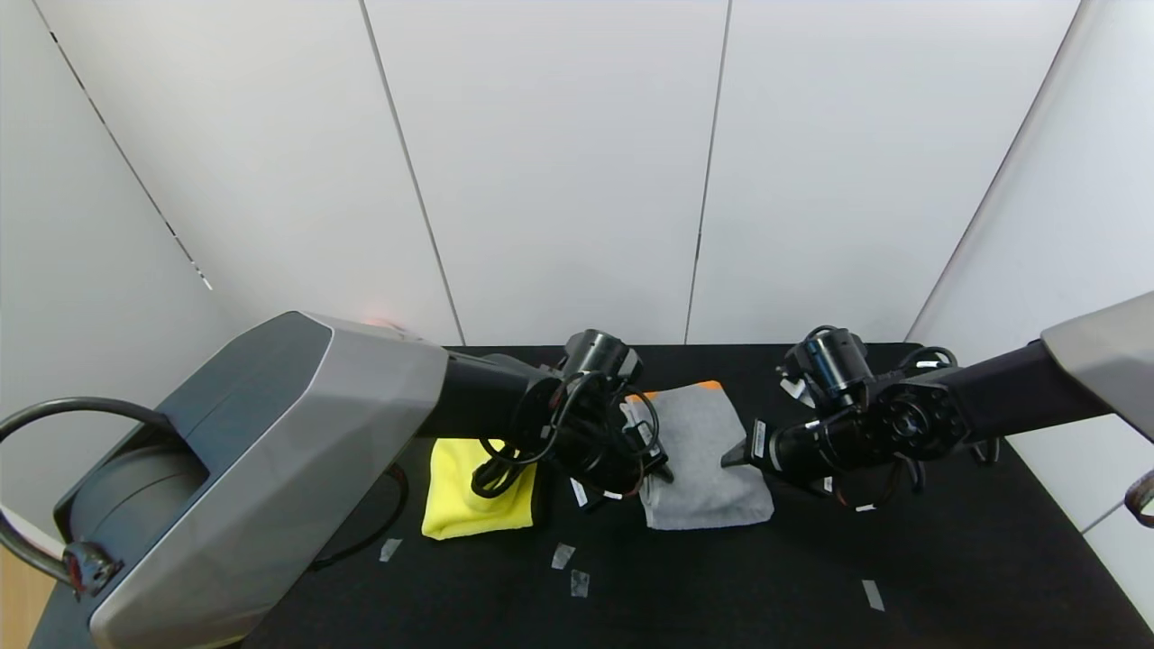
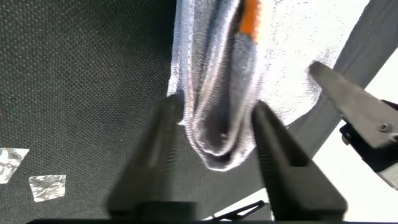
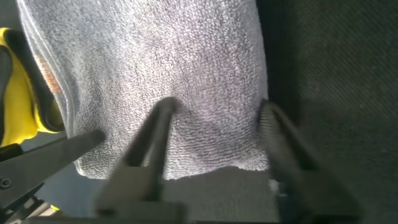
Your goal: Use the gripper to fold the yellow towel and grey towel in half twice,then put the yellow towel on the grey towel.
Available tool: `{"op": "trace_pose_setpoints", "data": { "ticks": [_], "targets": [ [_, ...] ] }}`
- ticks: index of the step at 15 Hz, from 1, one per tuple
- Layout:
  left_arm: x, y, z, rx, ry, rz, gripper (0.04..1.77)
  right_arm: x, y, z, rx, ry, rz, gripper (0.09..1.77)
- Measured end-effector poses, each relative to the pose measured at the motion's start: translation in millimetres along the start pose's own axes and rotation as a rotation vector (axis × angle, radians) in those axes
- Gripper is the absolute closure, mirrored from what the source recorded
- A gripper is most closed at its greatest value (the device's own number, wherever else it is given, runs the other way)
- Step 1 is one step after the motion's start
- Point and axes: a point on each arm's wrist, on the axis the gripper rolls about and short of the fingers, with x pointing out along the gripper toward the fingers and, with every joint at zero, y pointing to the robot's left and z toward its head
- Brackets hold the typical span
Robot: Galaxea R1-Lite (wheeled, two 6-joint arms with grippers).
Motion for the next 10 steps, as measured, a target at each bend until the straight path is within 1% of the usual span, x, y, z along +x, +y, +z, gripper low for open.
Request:
{"op": "trace_pose_setpoints", "data": {
  "ticks": [1, 2, 3, 4, 10],
  "targets": [
    [0.5, -0.5, -0.3, 0.002, -0.001, -0.003, 1.39, 1.0, 0.1, -0.5, 0.001, 0.002, -0.003, 1.03],
    [0.6, -0.9, 0.3, 0.004, -0.004, -0.008, 1.68, 2.3, 0.9, -1.7, -0.001, 0.006, -0.004, 1.16],
    [0.8, -0.8, 0.3, 0.004, -0.004, -0.009, 1.70, 3.0, 1.5, -2.4, -0.003, 0.008, -0.003, 1.68],
    [1.0, -0.6, 0.2, 0.004, -0.004, -0.008, 1.70, 3.3, 1.8, -2.5, -0.003, 0.009, -0.003, 1.73],
    [2.5, -1.1, -1.6, 0.015, 0.001, -0.007, 1.70, 1.7, 2.4, -1.8, 0.001, 0.004, 0.001, 1.73]
  ]
}}
